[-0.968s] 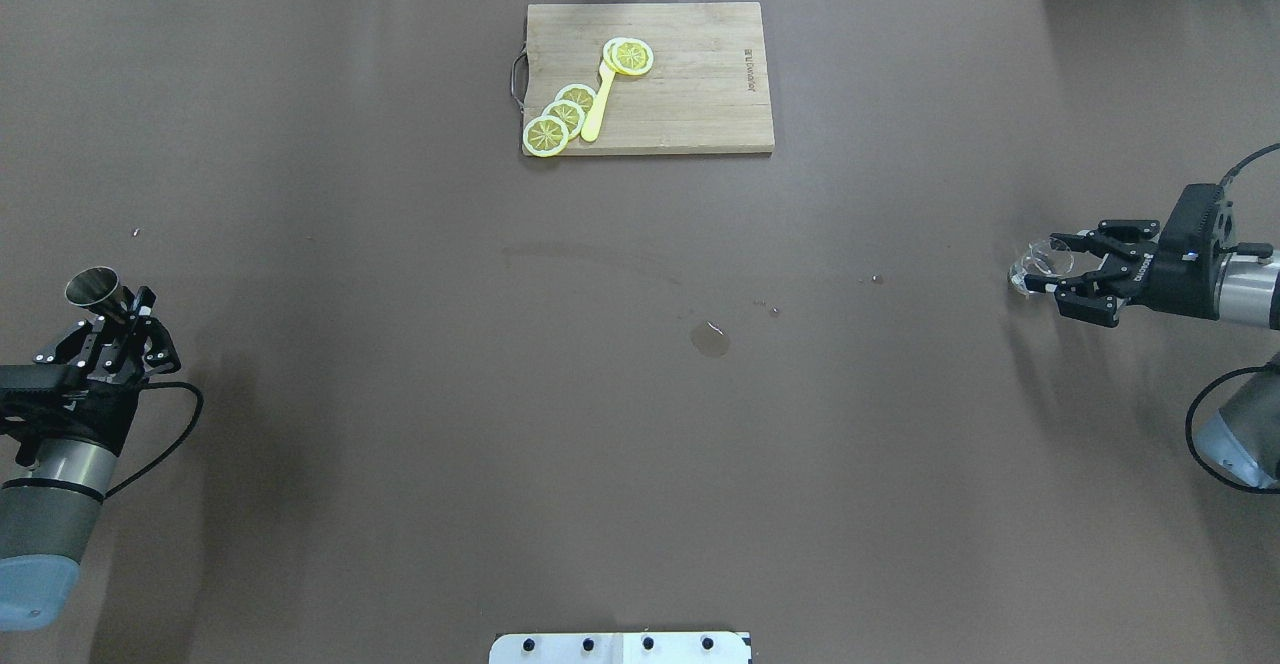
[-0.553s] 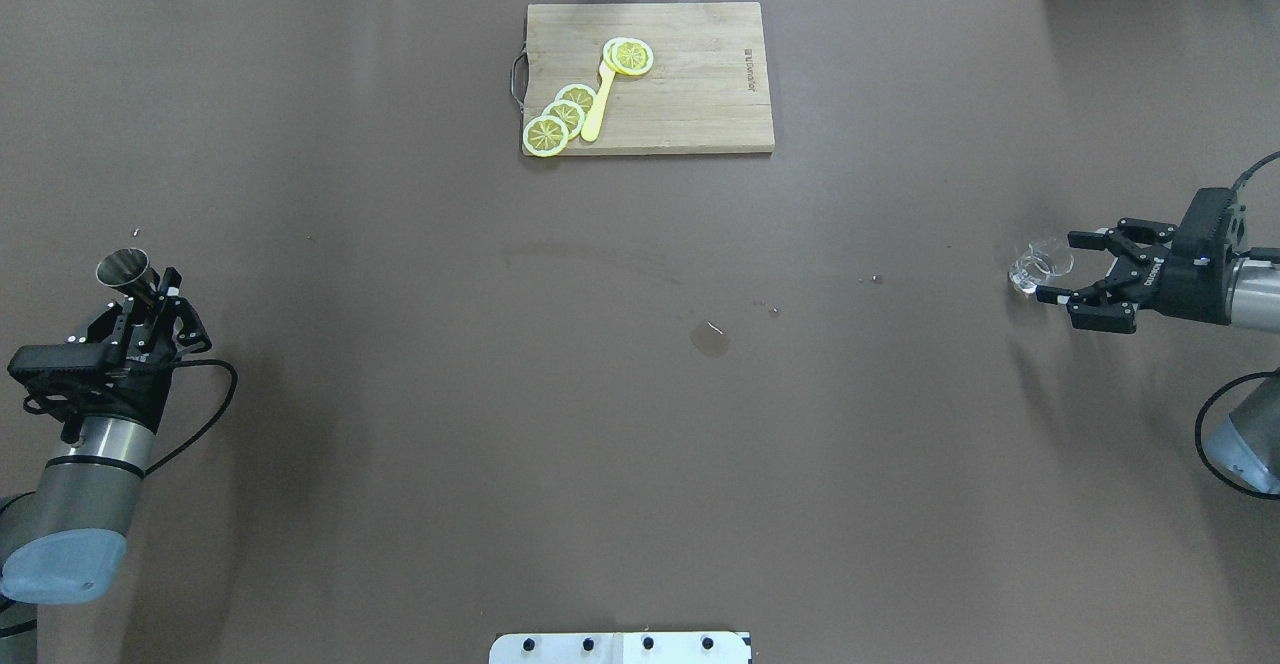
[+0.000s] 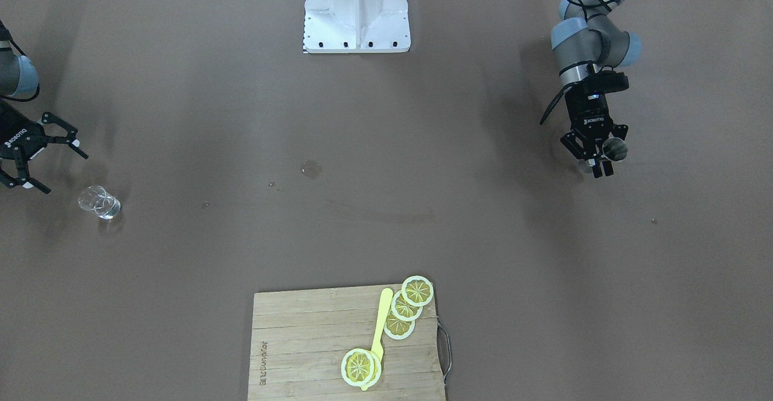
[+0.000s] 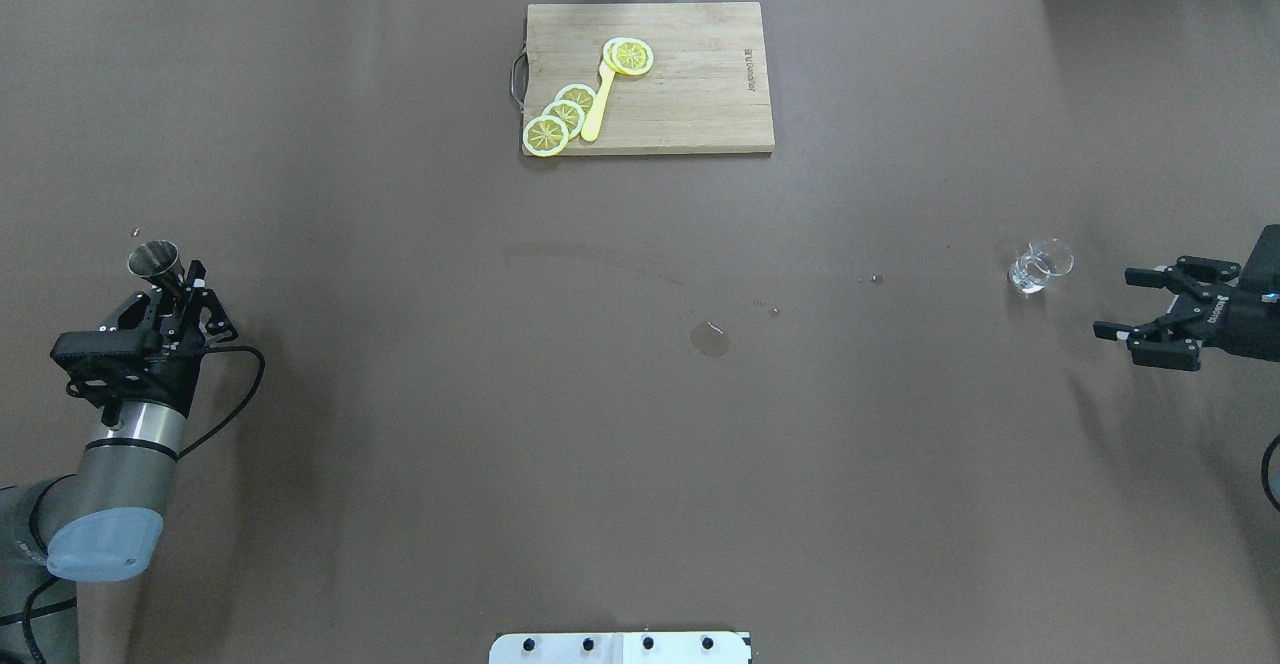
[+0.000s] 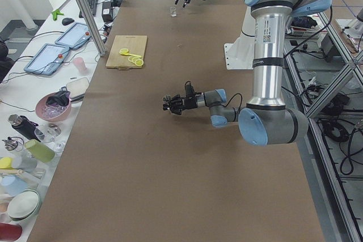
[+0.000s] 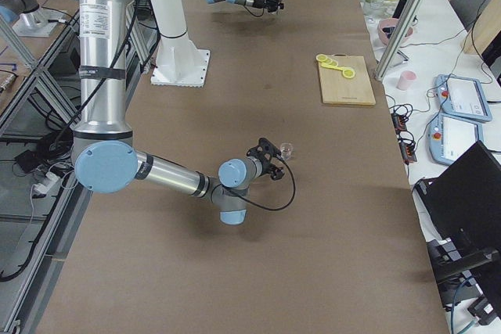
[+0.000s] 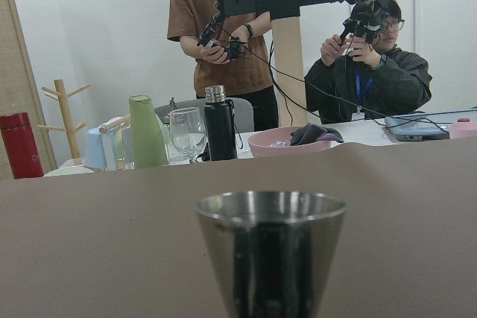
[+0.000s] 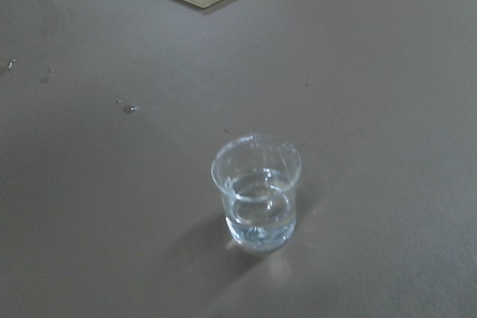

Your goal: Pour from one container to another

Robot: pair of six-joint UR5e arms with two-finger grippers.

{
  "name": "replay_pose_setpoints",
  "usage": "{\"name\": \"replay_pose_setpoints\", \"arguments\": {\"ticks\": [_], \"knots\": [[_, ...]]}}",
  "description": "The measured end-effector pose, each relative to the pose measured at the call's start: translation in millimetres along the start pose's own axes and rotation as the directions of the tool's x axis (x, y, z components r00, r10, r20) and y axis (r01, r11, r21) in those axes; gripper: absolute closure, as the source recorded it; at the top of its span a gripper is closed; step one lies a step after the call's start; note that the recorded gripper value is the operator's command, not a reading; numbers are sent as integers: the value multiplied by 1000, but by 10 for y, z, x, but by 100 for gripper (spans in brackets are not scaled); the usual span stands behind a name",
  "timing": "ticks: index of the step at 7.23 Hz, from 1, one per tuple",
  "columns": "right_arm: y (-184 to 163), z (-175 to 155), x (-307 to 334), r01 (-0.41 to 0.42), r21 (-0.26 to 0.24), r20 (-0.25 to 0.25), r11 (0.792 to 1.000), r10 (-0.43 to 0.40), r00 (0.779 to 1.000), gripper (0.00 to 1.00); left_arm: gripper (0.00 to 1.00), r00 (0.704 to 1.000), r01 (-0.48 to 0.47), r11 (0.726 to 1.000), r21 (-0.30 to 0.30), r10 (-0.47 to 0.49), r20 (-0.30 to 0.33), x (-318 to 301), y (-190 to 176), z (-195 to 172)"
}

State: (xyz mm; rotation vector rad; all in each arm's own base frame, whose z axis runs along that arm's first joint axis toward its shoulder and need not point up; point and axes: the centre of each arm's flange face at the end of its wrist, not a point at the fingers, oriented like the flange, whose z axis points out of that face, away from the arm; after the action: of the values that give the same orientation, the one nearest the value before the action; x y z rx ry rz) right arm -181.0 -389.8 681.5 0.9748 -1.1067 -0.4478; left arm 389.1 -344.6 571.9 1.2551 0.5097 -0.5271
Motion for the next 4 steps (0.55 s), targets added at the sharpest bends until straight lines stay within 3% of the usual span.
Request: {"name": "replay_pose_setpoints", "arguments": {"ticks": [2, 3, 4], "knots": [[134, -308, 213, -62, -76, -20, 995, 61, 998, 0, 47, 1000, -3, 1000, -5, 3, 1, 9, 10, 16], [96, -440, 372, -107, -113, -39, 988, 103, 994, 0, 40, 1000, -10, 1000, -10, 10, -1, 12, 14, 18], [49, -522, 509, -155, -148, -61, 977, 147, 987, 0, 25, 1000, -17, 1000, -12, 17, -2, 15, 14, 18]]}}
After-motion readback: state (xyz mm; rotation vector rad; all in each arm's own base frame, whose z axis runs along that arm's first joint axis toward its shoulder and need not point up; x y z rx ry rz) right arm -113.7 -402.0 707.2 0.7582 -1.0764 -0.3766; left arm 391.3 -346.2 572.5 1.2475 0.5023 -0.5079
